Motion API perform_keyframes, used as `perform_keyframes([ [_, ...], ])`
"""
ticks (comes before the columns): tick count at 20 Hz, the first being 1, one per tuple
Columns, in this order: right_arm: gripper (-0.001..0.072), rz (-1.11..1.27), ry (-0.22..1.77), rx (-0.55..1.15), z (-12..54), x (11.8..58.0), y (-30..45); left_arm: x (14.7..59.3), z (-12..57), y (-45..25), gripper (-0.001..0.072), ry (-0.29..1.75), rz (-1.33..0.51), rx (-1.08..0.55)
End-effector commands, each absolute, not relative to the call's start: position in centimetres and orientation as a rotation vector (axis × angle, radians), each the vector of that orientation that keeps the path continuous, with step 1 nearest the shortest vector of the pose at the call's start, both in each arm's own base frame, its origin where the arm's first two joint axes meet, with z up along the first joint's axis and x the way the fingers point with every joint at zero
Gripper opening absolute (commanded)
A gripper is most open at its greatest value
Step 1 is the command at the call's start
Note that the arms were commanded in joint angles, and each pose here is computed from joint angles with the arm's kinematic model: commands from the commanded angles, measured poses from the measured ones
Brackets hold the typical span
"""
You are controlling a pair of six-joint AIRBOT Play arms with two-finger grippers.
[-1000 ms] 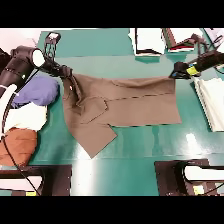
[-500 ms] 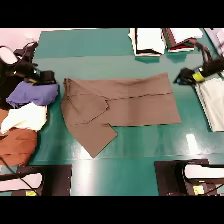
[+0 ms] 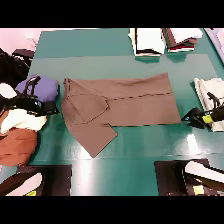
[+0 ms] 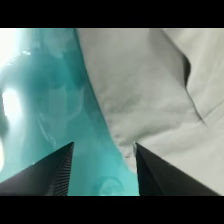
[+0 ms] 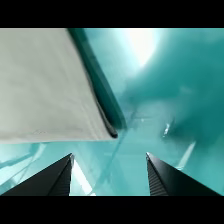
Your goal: Fold the shirts.
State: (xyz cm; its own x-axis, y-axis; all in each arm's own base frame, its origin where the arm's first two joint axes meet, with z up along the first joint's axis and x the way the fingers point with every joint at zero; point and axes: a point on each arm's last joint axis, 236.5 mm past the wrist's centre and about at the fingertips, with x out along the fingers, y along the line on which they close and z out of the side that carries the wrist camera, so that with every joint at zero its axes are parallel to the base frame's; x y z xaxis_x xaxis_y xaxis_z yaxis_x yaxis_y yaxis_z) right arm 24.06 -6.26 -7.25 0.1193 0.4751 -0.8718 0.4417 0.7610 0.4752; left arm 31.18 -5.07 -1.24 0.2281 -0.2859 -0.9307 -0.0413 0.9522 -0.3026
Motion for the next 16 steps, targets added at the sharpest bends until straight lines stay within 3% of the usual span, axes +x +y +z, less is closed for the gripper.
perform_keyframes([
  [1,0.0492,0.031,1.455,0.816,-8.9,24.6,-4.9,30.5,-2.1,-5.8,0.0458,1.335,-0.174,-0.342],
  [3,0.0474,0.077,1.449,0.83,-9.3,26.1,-3.0,30.5,-2.0,-5.9,0.0459,1.334,-0.176,-0.346],
  [4,0.0414,0.097,1.444,0.839,-9.5,26.8,-2.1,30.4,-2.1,-5.9,0.0458,1.339,-0.177,-0.346],
  [5,0.0313,0.115,1.44,0.823,-9.9,27.4,-1.4,30.2,-2.1,-6.0,0.0458,1.348,-0.18,-0.345],
  [6,0.0117,0.132,1.444,0.786,-10.1,27.7,-0.8,29.9,-2.2,-6.0,0.0458,1.36,-0.183,-0.345],
  [7,0.0017,0.154,1.445,0.752,-10.0,27.8,-0.2,29.5,-2.2,-6.1,0.0459,1.376,-0.187,-0.344],
  [13,0.0016,0.177,1.343,0.638,-7.0,29.2,0.5,26.1,-5.6,-8.8,0.046,1.469,-0.237,-0.302],
  [16,0.0017,0.178,1.313,0.622,-6.1,29.4,0.4,25.0,-7.9,-10.3,0.0459,1.473,-0.227,-0.366],
])
